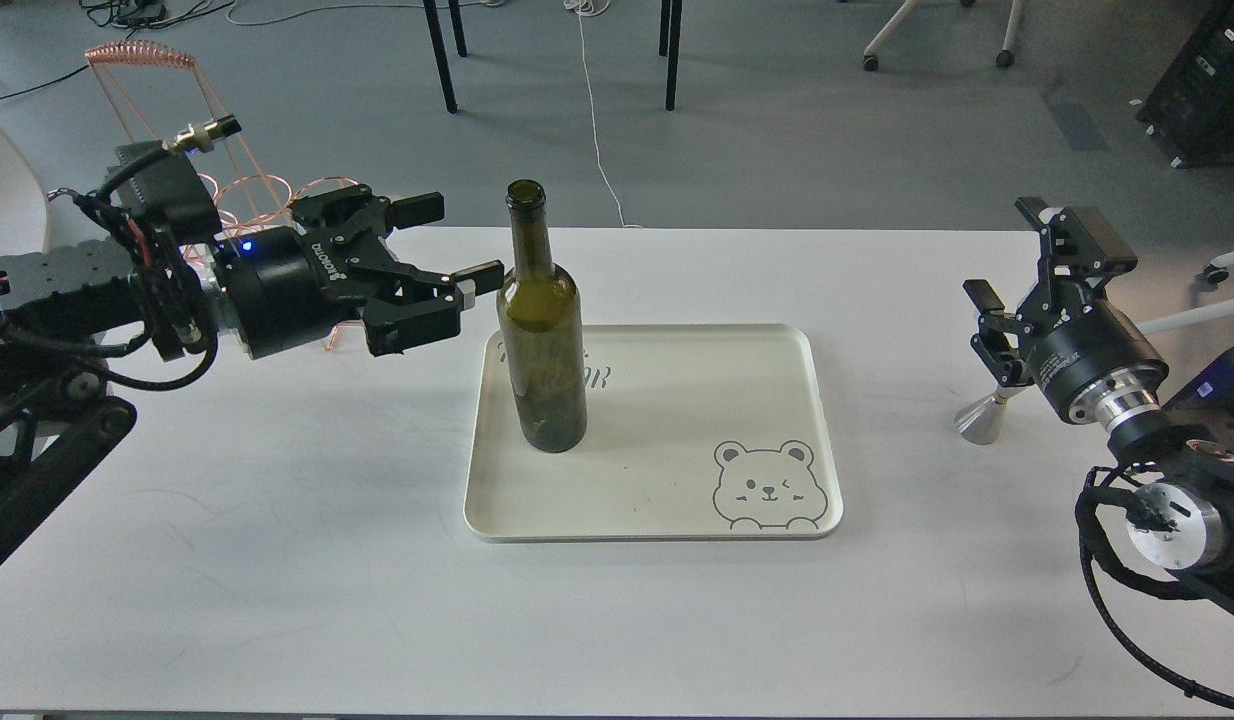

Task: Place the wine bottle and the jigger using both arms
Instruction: 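Reach the left gripper toward the neck of the green wine bottle, then close the left gripper around the bottle neck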

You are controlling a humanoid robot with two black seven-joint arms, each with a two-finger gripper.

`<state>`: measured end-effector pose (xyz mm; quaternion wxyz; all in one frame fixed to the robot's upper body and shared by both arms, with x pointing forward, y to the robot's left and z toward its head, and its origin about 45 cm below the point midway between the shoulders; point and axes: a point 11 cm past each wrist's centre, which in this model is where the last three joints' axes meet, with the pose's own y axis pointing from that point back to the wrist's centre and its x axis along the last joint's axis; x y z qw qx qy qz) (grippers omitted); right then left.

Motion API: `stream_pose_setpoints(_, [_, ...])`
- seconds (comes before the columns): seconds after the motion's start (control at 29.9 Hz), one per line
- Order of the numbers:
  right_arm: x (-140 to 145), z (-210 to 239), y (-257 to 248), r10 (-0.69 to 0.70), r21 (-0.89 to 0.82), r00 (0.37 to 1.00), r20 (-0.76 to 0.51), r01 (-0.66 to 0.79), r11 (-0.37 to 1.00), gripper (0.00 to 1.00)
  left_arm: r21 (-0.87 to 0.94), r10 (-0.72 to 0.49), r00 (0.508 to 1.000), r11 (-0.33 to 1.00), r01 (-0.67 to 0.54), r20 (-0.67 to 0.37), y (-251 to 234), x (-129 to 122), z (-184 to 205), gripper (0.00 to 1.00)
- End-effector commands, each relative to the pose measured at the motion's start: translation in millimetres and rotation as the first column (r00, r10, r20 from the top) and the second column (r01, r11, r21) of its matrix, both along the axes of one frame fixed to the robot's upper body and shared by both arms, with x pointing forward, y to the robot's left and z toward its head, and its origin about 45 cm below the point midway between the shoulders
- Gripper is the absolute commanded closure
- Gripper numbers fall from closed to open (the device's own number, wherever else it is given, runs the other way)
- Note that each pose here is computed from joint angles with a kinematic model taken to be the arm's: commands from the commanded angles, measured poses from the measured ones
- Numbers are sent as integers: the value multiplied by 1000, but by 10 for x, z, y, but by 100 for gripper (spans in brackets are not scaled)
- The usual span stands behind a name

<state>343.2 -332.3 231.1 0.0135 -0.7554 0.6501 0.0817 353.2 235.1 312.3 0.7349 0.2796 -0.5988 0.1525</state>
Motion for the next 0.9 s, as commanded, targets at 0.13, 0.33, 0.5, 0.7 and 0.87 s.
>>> stream_pose_setpoints(0.13, [2, 10, -9, -1, -1, 1000, 2, 1, 1000, 5, -26, -18, 1000, 1000, 17, -20, -173, 104, -58, 2])
stream_pose_setpoints(0.33, [-7, 0, -19, -2, -5, 1000, -2, 2, 1000, 5, -46, -50, 998, 998, 49, -33, -416, 230, -77, 3])
stream_pose_setpoints(0.5, [-15, -7, -33, -4, -8, 1000, -4, 4, 1000, 5, -52, -64, 997, 997, 62, -46, -512, 255, -124, 14])
stream_pose_setpoints(0.7, [-31, -29, -41, -6, -8, 1000, -10, 6, 1000, 5, -41, -67, 997, 997, 65, -47, -521, 247, -149, 69])
stream_pose_setpoints(0.87, [-33, -33, -40, -6, -9, 1000, -11, 5, 1000, 5, -46, -68, 997, 997, 66, -41, -525, 252, -131, 90])
